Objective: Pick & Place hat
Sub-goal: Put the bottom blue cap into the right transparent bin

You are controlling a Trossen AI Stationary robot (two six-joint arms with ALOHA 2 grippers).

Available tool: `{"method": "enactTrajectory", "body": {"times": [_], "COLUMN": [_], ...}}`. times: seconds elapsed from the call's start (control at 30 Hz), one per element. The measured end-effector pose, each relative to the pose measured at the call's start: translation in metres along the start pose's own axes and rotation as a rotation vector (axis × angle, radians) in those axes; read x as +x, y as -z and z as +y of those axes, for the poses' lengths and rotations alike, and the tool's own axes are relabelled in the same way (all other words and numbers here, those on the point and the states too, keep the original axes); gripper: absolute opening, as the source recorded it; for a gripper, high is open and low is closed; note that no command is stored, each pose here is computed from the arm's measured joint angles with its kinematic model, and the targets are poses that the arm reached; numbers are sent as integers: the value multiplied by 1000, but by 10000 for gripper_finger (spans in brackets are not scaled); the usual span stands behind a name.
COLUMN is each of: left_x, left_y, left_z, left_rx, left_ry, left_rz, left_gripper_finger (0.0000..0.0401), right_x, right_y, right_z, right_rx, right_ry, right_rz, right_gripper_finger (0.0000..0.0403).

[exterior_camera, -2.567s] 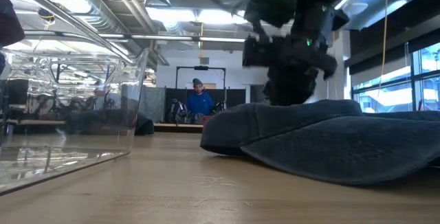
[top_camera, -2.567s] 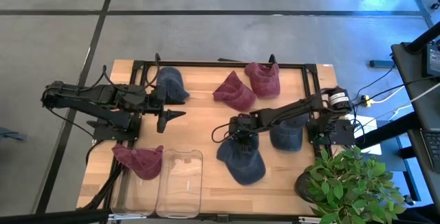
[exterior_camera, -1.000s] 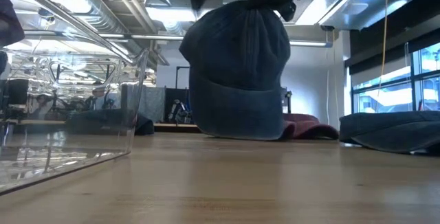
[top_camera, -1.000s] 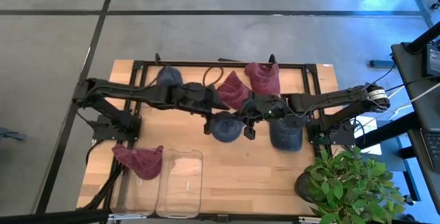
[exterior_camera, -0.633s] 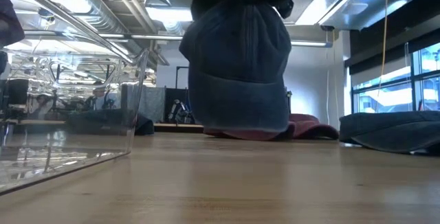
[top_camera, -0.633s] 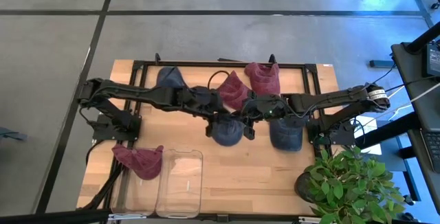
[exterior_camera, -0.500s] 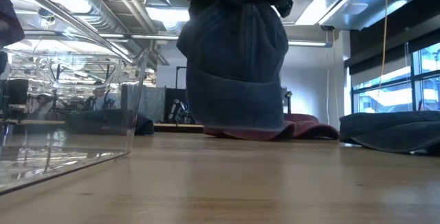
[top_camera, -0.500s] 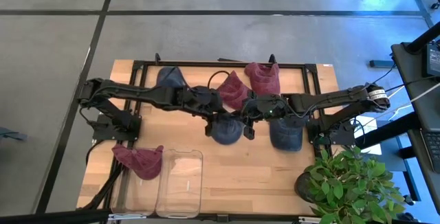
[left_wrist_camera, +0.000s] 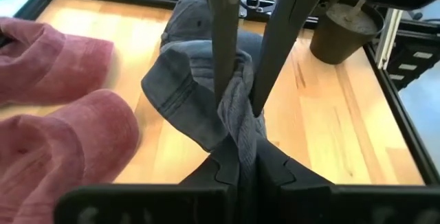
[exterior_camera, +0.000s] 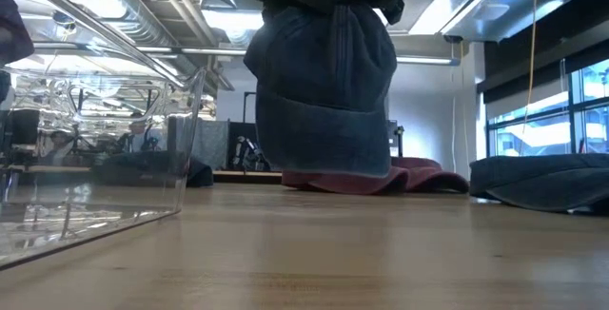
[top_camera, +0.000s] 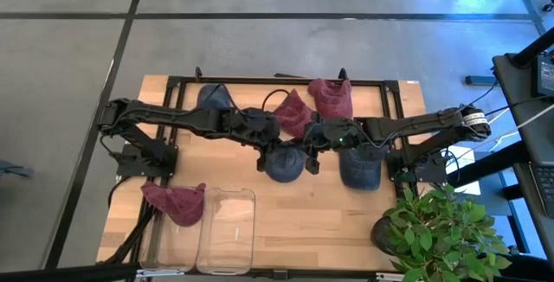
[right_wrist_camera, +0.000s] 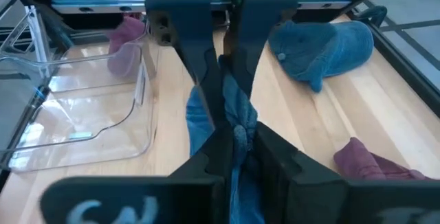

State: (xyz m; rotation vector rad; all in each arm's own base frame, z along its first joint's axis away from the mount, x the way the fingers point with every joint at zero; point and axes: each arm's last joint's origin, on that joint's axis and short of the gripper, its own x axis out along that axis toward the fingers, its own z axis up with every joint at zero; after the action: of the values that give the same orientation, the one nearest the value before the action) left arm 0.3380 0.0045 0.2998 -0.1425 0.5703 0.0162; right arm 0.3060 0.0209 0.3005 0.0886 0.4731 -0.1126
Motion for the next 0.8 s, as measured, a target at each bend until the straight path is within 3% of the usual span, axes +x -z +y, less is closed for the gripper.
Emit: {"method": "enactTrajectory", "body": {"times": [0.2, 0.43, 0.63, 0.8], "left_x": [-5, -52, -96, -134], "left_y": [2, -5, -12, -12], "left_z": [-1, -4, -17, -42], "left_rx": [68, 75, -9, -82], "left_ry": [9, 53, 207, 361], "left_rz": [27, 12, -65, -114], "left_gripper_finger": [6, 4, 3, 3], "right_x": [0, -16, -40, -48], "right_y": [0, -8, -17, -12], "right_z": [0, -4, -11, -16], "right_rx": [-23, 22, 27, 13], "right_ry": [-14, 61, 238, 322], "right_rz": [1, -54, -129, -83], "right_gripper_finger": [137, 241, 276, 279]}}
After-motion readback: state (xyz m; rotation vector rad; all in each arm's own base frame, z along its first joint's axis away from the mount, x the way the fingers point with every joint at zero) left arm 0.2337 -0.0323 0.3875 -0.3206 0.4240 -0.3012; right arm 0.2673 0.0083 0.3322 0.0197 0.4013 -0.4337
